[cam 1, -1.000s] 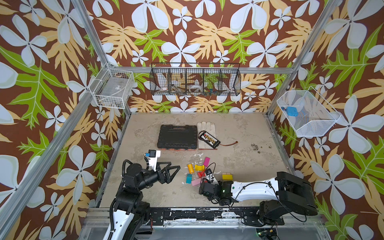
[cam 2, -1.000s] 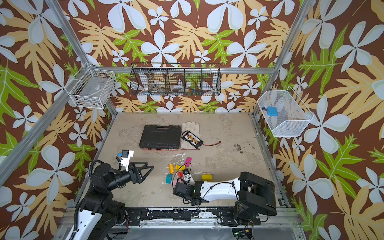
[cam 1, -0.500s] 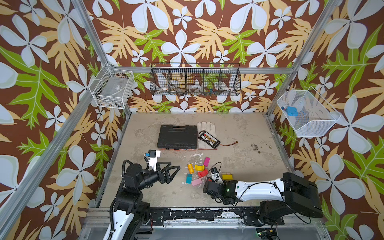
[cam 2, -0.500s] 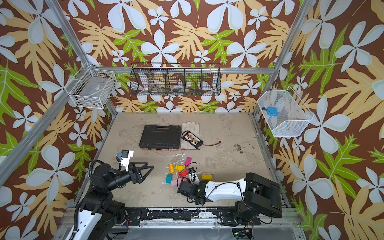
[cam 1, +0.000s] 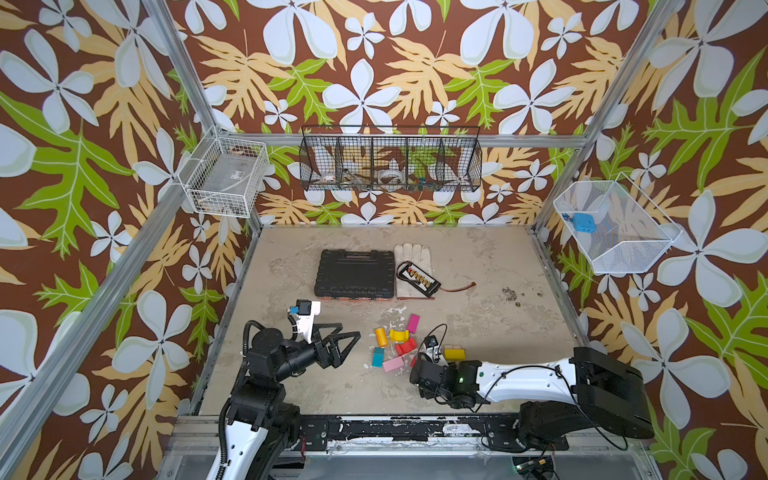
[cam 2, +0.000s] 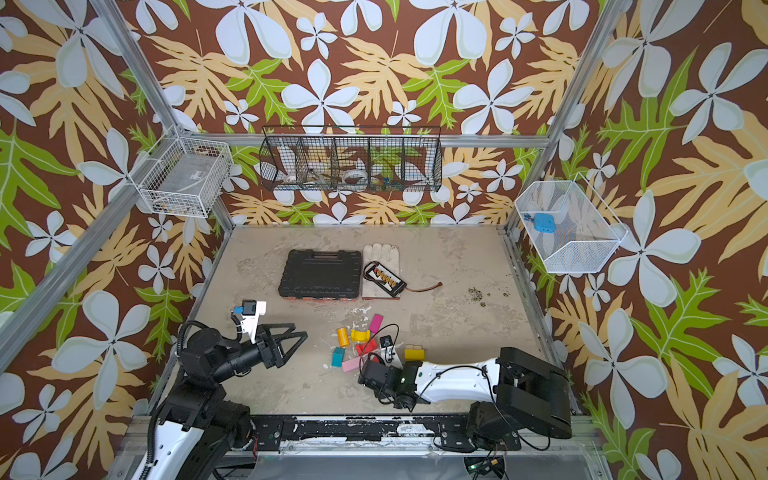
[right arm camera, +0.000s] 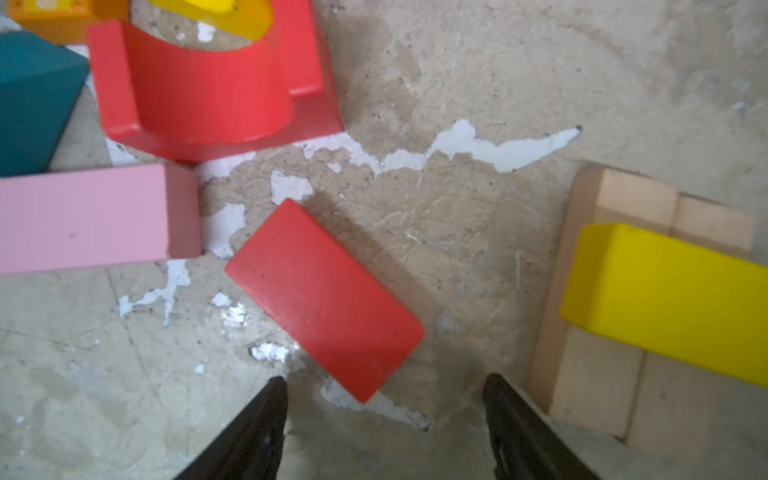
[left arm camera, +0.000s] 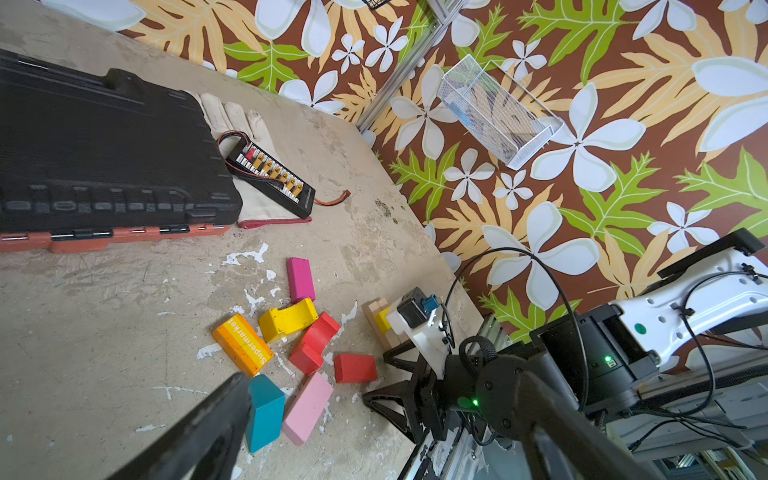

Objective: Build the wood block tower
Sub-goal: 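Lower the right gripper around the red block and close it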

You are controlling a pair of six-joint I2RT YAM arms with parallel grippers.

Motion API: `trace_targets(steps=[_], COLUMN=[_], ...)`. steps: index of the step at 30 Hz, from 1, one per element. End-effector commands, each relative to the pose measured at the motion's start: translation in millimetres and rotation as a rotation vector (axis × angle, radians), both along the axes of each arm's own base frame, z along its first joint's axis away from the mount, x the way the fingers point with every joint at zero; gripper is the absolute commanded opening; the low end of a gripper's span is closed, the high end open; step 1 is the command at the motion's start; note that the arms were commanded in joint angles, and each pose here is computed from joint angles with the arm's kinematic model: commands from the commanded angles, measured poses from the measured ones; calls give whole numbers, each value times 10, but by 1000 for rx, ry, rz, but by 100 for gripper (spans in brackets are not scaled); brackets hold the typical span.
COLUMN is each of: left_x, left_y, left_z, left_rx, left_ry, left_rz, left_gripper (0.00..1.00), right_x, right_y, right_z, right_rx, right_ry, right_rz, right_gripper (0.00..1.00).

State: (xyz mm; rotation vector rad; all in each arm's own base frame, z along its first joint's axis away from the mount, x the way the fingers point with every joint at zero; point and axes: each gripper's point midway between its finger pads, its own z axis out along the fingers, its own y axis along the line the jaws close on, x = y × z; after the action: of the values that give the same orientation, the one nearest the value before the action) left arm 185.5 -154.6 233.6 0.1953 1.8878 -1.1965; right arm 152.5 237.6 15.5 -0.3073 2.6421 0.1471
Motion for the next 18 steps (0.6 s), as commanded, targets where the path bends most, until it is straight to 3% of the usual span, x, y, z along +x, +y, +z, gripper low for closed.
trace_targets(steps=[1, 6, 13, 18], left_x=[0, -21, -28, -30], left_y=[-17, -14, -20, -24], left_z=[37, 68, 68, 68], left_rx=[-8, -13, -13, -14], left_ry=[-18, -33, -33, -33], left_rz=[-14, -14, -19, -22], left_gripper=[100, 100, 100, 100], right_x=[-73, -43, 61, 101], right_y=[209, 306, 314, 306], right_z=[-35, -66, -67, -100], right_rx=[64, 58, 29, 0], right_ry=[72, 80, 56, 50], right_rz=[3, -7, -42, -50], right_gripper=[74, 75, 85, 85])
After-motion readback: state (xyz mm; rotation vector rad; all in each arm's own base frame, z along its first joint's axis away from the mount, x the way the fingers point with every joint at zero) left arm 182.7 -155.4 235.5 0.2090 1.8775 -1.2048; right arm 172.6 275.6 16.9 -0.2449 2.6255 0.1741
